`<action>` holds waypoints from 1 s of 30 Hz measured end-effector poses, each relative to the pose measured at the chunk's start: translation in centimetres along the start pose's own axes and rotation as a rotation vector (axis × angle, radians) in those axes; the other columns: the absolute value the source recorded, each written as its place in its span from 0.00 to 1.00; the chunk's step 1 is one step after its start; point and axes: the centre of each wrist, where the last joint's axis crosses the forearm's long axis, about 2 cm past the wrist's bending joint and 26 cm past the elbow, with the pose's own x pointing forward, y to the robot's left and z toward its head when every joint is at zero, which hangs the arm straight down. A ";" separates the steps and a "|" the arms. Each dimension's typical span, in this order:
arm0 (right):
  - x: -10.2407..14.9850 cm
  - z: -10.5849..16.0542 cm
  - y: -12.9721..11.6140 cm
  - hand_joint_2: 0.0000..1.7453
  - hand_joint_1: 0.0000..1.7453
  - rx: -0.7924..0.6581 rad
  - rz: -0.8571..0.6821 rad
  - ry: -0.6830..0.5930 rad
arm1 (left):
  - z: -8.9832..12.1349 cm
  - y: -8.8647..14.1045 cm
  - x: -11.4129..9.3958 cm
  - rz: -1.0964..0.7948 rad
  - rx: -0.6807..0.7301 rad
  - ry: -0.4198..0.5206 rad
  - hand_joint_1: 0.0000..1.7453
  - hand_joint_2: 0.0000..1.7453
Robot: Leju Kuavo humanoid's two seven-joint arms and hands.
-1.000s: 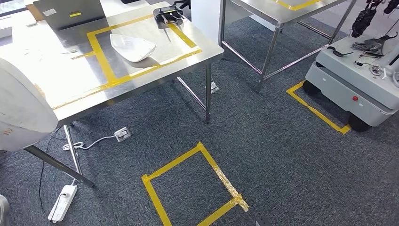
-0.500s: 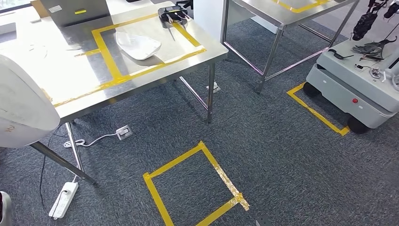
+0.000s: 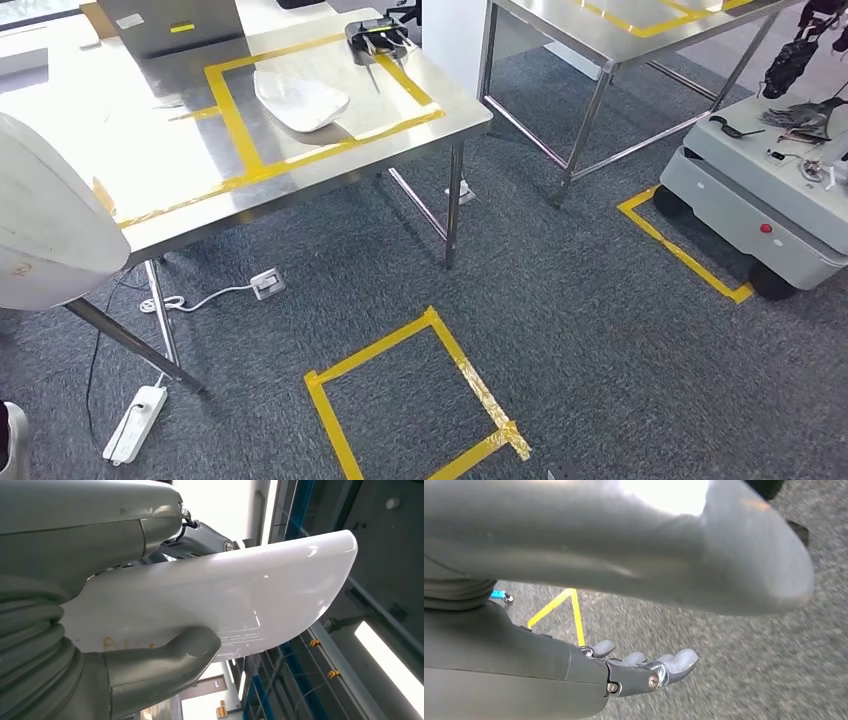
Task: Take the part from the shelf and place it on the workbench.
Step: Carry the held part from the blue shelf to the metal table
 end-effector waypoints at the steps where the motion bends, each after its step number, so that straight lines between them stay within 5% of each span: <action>1: 0.0 0.0 0.0 0.00 0.00 0.000 0.000 0.000 | -0.1 0.0 0.0 0.002 -0.001 -0.002 1.00 1.00; 30: -0.5 0.0 -0.4 0.00 0.00 -0.002 -0.024 0.006 | -0.6 -0.2 -0.7 0.016 0.003 -0.007 1.00 1.00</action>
